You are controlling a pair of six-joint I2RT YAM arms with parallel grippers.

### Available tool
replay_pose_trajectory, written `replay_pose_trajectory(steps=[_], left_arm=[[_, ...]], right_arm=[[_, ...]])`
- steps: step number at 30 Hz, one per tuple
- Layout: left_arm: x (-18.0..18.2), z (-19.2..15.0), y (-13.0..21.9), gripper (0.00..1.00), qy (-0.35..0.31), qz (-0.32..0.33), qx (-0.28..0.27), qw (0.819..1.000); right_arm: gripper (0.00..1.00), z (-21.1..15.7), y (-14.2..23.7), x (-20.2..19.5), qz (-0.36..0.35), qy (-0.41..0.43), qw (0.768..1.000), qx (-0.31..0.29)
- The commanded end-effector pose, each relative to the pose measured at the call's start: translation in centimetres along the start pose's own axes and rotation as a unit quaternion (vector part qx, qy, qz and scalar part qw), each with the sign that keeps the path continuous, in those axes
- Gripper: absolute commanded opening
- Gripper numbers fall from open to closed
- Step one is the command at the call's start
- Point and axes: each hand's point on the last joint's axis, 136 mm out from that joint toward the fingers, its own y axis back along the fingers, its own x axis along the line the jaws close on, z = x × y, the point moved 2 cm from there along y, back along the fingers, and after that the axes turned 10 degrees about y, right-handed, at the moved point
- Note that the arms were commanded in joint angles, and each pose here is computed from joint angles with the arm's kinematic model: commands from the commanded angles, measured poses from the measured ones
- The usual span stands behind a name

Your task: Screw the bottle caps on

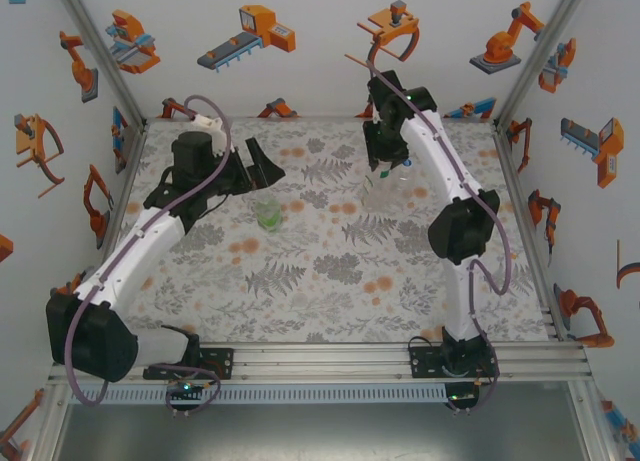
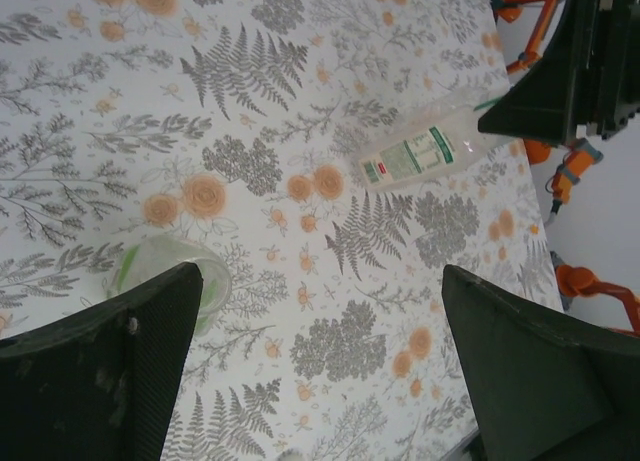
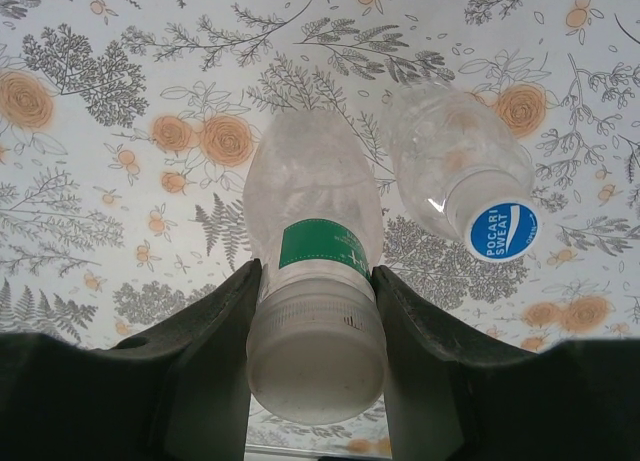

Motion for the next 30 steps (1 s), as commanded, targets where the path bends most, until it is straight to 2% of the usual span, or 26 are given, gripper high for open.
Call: replay_pose_trajectory(steps=[1, 6, 10, 25, 30], left_arm=[[-1.8, 0.5, 1.2, 0.97, -0.019, -0.052, -0.017, 0.998], [-0.6, 0.2, 0.8, 0.97, -0.020, -0.017, 0.002, 1.000], [0.0, 0.3, 0.7, 0.97, -0.023, -0.001, -0.005, 1.000], [-0.3, -0.9, 1.4, 0.97, -0.044, -0.021, 0.013, 0.999], [-0.3, -0.9, 1.6, 0.97, -0.042, -0.020, 0.010, 0.999]], right_arm=[[0.25, 0.7, -0.2, 0.2, -0.013, -0.002, 1.000, -0.010], [0.26, 0.9, -0.9, 0.8, -0.015, 0.003, 1.000, -0.011], [0.26, 0.8, -1.4, 0.6, -0.022, 0.005, 1.000, -0.005], [0.28, 1.4, -2.0, 0.7, -0.019, 0.011, 1.000, -0.008], [0.41, 1.4, -1.6, 0.9, -0.014, 0.011, 1.000, -0.009]])
